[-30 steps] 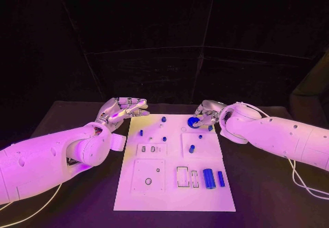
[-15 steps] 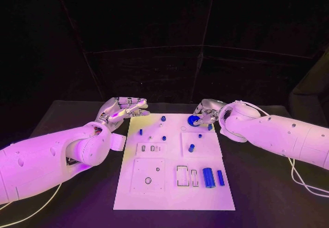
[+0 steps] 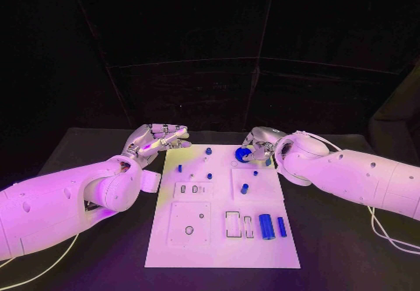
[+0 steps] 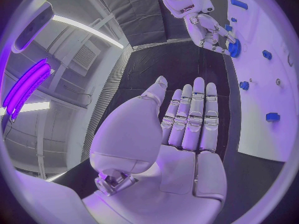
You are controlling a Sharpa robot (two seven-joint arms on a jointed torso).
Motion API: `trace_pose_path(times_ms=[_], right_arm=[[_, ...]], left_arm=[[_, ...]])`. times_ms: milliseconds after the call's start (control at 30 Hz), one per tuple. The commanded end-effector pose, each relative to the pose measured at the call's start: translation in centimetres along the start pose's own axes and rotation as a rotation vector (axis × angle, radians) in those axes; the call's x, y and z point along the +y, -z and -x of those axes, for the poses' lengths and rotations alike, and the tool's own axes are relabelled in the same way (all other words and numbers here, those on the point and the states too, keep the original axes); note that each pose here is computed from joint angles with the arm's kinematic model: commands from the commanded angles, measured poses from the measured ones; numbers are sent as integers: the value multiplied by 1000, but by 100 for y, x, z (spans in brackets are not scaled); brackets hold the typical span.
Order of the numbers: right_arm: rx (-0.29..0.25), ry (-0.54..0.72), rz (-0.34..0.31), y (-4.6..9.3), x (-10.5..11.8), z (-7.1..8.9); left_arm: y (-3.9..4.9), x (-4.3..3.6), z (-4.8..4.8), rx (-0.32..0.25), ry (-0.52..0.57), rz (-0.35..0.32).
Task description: Assemble the parts on the task board
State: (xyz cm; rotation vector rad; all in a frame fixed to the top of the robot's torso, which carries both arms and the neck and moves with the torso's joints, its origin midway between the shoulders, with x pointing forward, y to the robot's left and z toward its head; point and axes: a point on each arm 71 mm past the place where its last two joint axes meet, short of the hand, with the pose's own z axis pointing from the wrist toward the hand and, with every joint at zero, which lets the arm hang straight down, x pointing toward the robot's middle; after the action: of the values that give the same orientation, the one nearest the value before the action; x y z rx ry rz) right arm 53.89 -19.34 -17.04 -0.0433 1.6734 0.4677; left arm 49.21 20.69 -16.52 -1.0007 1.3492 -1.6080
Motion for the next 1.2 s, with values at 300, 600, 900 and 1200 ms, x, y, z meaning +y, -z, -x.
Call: trace_pose_path(times_ms=[300,600,900,1200], right_arm=[[-194,86,177,53,615,66],[-144,139,207,-82,924,-94],[-64,152,202,-168,1072,-289],[-37,161,191,-229,1125,-345]], left_arm=[[-5,-16,-8,7,3,-15],[-4,-21,-10,6,3,-18],[-3,-23,-2,2,1,-19],[0,-27,-1,2,0,-19]])
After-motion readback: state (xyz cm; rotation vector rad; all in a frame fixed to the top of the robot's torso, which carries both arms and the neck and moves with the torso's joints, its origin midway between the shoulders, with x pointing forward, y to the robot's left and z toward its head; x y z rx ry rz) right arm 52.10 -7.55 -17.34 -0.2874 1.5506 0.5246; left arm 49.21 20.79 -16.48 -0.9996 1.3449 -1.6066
